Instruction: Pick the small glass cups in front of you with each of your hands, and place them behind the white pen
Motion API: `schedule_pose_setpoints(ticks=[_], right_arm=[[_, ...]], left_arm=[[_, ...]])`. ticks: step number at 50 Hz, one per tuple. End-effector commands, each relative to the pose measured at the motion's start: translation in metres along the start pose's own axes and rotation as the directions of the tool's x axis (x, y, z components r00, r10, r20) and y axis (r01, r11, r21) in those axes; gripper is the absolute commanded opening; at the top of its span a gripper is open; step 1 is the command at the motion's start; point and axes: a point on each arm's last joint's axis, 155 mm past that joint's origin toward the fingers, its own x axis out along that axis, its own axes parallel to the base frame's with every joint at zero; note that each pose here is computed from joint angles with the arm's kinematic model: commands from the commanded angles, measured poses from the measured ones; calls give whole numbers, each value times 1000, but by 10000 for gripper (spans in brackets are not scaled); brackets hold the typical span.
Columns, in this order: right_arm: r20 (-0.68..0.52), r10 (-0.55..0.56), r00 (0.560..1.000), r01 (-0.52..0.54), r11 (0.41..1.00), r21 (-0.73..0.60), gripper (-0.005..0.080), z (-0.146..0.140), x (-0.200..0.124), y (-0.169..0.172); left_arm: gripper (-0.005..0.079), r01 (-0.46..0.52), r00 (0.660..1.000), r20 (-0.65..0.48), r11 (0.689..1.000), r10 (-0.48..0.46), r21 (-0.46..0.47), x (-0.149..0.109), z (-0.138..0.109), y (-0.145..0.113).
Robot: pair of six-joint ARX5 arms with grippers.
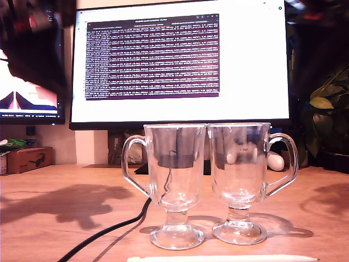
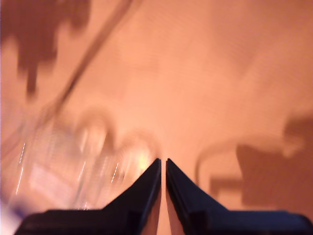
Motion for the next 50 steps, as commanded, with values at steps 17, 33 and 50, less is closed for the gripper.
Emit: schedule_pose_setpoints(ticks=[17, 33, 50], right_arm=[[103, -239, 966, 215, 956, 200, -8, -19, 32, -84], [134, -328, 935, 291, 927, 236, -8, -53, 53, -113], [167, -369, 914, 330, 918, 220, -8, -75, 61, -131]], left_arm=[[-18, -284, 945, 84, 920, 317, -271, -31, -24, 104], [-19, -541, 793, 22, 722, 608, -432, -36, -82, 144], [-18, -617, 681, 89, 634, 727, -466, -44, -108, 132]])
